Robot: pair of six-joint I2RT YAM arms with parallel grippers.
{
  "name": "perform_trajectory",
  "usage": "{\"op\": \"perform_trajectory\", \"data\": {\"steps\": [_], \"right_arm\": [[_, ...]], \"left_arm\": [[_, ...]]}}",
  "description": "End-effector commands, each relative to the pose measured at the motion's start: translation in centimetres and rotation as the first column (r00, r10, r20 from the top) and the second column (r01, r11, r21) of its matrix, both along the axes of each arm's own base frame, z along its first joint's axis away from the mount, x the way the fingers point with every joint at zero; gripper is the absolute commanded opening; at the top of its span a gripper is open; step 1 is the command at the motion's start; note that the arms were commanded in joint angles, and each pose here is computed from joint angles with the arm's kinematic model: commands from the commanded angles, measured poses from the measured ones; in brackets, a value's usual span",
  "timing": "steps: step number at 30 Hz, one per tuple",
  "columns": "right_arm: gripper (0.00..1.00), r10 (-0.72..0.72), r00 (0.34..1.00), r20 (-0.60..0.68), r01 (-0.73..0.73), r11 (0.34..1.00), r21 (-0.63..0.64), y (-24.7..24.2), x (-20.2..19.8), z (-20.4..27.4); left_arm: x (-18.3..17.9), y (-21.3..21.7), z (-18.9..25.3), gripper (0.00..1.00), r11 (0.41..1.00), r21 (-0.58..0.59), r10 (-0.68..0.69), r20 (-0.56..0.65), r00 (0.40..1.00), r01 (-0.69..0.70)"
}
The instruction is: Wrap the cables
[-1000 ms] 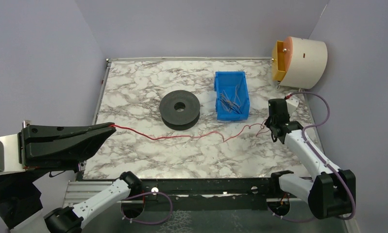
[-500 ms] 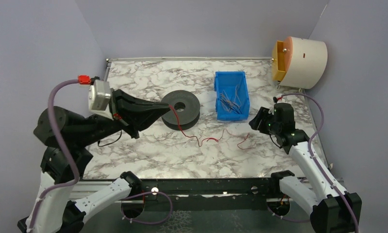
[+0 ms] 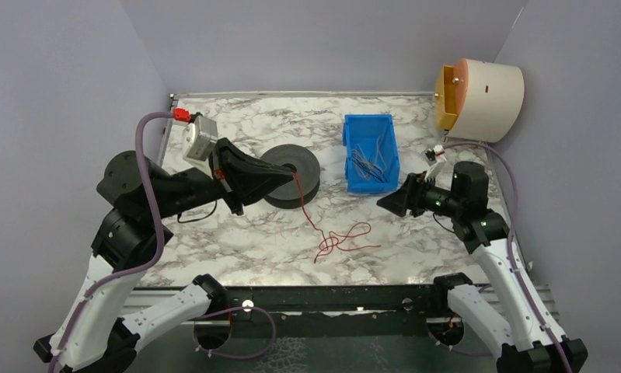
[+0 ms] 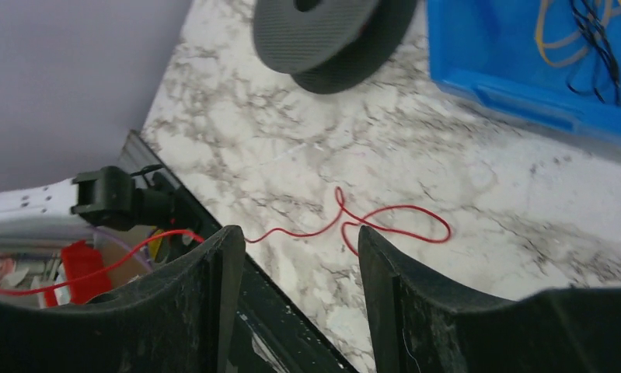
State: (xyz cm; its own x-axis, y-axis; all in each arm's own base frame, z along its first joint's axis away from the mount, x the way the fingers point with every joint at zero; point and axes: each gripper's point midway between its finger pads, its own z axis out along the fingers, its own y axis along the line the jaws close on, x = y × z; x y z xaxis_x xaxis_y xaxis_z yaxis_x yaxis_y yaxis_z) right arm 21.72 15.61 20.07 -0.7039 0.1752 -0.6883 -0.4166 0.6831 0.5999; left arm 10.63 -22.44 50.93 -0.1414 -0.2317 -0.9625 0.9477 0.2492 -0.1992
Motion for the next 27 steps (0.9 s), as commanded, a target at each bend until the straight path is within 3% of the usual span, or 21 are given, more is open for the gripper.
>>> {"op": "perform_trajectory", "data": {"steps": [1,10,18,27], "right_arm": [[0.61,0.205,0.951,0.233,-0.233,0.967,0.100,2.3,-2.6,6.9],[0.61,0.380,0.810,0.447,-0.492,0.855,0.166,4.5,-5.3,14.1],[0.62,0.492,0.744,0.452,-0.615,0.769,0.175,9.1,-6.3,14.9],[0.63,0.591,0.668,0.452,-0.714,0.679,0.169,14.9,-7.7,13.9]], "left_arm": [[-0.2,-0.9,-1.3,0.00,0.998,0.019,-0.060,-0.028,0.998,0.060],[2.6,-2.2,-5.0,0.00,0.997,0.082,-0.003,-0.115,0.993,0.012],[6.3,-3.5,-9.1,0.00,0.984,0.166,0.106,-0.231,0.967,-0.068],[7.0,-4.5,-11.5,0.00,0.974,0.222,0.104,-0.296,0.950,-0.037]]}}
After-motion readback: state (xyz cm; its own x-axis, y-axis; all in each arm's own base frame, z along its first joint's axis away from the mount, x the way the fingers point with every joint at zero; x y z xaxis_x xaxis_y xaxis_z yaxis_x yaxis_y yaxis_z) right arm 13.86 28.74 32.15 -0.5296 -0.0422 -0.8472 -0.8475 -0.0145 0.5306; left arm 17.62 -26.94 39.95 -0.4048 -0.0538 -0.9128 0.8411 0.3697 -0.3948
